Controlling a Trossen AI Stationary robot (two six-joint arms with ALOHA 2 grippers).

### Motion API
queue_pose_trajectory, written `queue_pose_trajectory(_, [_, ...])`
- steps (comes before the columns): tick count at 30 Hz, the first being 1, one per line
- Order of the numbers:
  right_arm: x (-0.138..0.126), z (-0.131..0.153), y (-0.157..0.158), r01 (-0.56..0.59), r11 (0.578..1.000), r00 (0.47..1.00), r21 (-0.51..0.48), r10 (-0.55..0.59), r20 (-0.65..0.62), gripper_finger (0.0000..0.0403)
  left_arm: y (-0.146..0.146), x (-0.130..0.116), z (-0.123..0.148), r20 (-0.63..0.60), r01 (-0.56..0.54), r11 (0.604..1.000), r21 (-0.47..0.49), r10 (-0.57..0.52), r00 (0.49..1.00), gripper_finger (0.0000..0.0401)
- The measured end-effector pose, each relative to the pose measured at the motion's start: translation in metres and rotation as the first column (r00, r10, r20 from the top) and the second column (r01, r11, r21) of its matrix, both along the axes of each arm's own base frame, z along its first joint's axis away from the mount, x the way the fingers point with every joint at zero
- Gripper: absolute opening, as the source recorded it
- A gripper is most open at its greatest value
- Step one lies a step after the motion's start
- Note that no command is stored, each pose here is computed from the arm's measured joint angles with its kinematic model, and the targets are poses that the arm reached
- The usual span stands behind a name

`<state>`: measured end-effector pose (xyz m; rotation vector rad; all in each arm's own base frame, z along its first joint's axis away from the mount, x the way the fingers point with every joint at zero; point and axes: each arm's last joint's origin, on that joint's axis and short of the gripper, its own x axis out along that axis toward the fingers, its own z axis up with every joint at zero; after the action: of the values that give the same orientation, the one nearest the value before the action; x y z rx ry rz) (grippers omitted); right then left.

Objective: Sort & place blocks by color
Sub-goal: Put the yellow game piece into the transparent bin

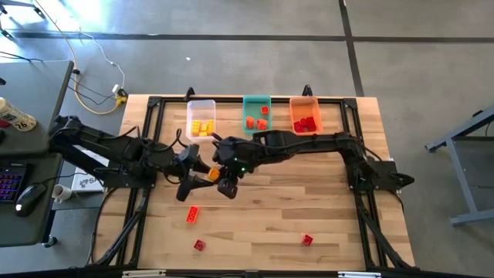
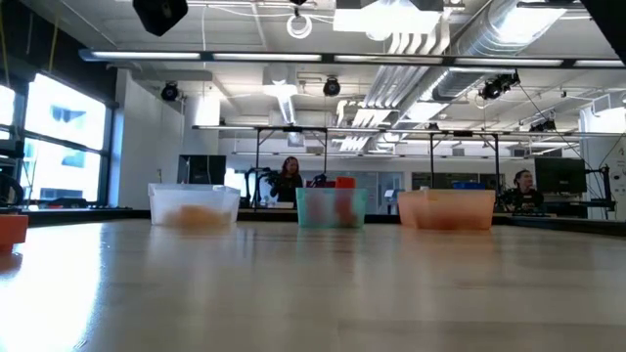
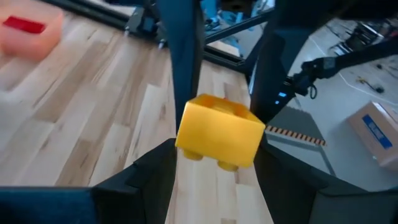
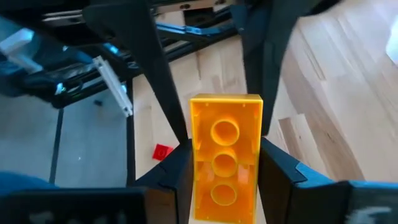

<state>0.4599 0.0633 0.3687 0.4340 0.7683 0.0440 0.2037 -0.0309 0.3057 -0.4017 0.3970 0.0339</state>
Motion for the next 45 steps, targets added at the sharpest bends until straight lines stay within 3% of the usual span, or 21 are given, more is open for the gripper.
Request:
queue_pose_trajectory(17, [0.003,0.004,-0.025,-0.257,0.966,0.964,0.014,0.255,0.072,0.0112,0.015,0.005,0.007,0.076,0.141,0.987,0.082,-0.147,0.986,0.0200])
queue_pose_trajectory(26, [0.003,0.002,-0.033,-0.240,0.971,0.969,0.017,0.238,0.059,0.0112,0.022,0.005,0.006,0.077,0.182,0.982,0.050,-0.185,0.980,0.0200])
queue_pose_trajectory(37, [0.001,-0.002,-0.037,-0.162,0.987,0.987,0.014,0.162,0.003,0.0112,0.033,0.003,0.002,0.029,0.099,0.992,-0.077,-0.097,0.995,0.0200])
queue_pose_trajectory(45, [0.000,-0.003,-0.037,-0.138,0.990,0.990,0.036,0.139,-0.025,0.0112,0.034,0.003,0.002,0.021,0.110,0.987,-0.115,-0.108,0.994,0.0200])
